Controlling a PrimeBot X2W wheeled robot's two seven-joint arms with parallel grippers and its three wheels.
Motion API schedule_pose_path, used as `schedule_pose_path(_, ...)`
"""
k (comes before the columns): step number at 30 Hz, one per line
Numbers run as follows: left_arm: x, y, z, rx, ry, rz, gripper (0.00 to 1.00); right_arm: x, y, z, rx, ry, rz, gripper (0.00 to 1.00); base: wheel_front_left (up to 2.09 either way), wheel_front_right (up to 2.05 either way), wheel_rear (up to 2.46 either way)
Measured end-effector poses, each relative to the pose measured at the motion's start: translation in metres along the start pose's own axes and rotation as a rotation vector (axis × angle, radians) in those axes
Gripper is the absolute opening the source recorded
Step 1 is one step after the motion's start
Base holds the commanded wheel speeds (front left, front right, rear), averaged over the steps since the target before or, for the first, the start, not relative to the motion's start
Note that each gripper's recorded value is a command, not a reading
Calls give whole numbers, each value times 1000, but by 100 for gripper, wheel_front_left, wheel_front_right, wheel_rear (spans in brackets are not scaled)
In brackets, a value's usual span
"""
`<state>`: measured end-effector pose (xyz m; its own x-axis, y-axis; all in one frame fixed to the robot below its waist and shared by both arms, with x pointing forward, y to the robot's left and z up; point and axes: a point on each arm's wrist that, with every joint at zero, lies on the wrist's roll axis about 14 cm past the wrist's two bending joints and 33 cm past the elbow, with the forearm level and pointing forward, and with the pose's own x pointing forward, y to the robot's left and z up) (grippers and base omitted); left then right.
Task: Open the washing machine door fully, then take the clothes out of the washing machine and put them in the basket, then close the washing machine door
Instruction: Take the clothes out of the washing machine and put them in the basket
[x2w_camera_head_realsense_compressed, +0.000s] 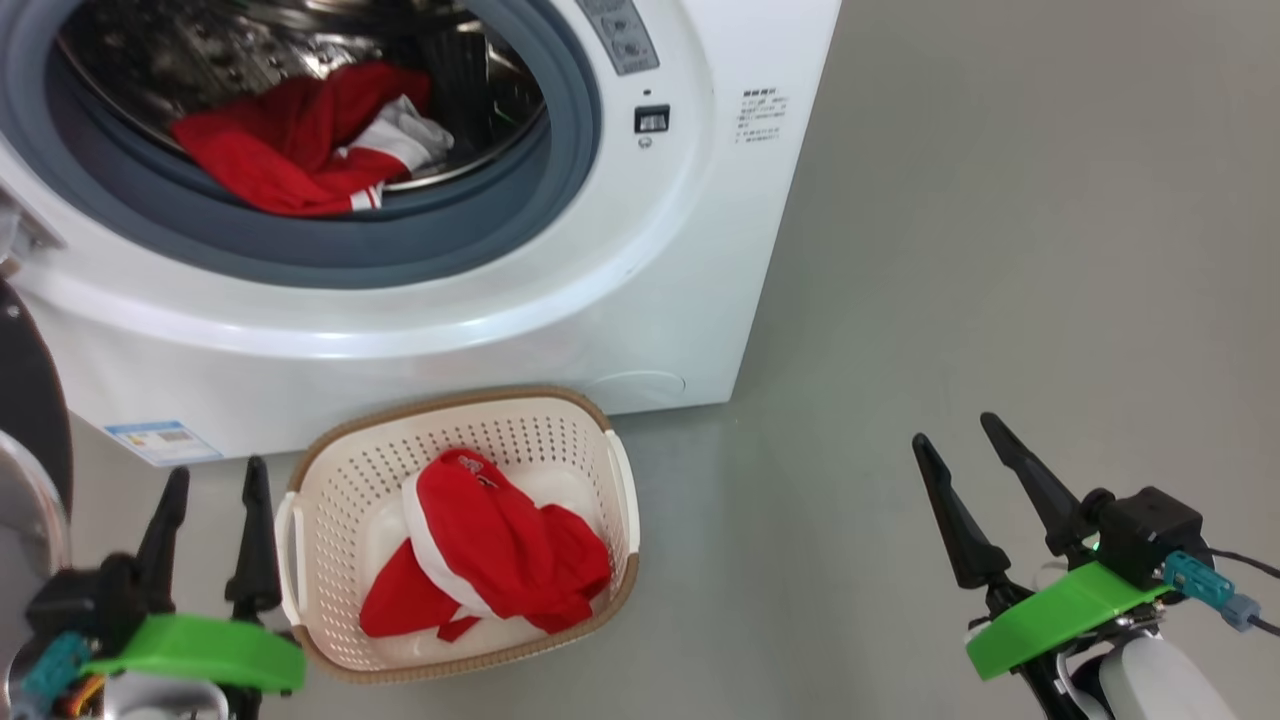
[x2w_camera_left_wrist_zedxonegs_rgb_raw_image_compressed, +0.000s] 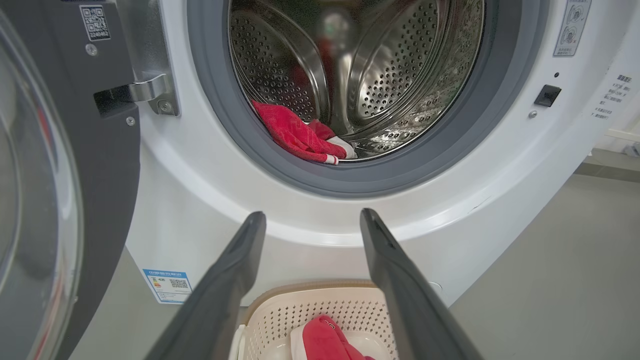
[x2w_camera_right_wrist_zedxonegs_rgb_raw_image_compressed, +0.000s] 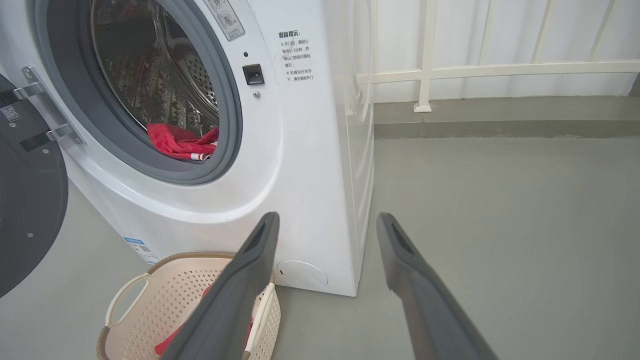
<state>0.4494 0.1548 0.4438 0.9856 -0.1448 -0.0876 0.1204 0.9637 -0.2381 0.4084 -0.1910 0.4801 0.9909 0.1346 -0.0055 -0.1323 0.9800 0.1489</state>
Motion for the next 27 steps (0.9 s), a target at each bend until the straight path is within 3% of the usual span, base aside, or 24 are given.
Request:
schedule_pose_path(14, -57, 9, 21, 12, -78, 63, 100, -20, -1, 16, -16, -38, 0, 100, 0, 0, 0)
schedule_pose_path(27, -59, 5, 20, -1, -80, 62, 100, -26, -5, 14, -16, -30, -15, 100, 0, 0, 0)
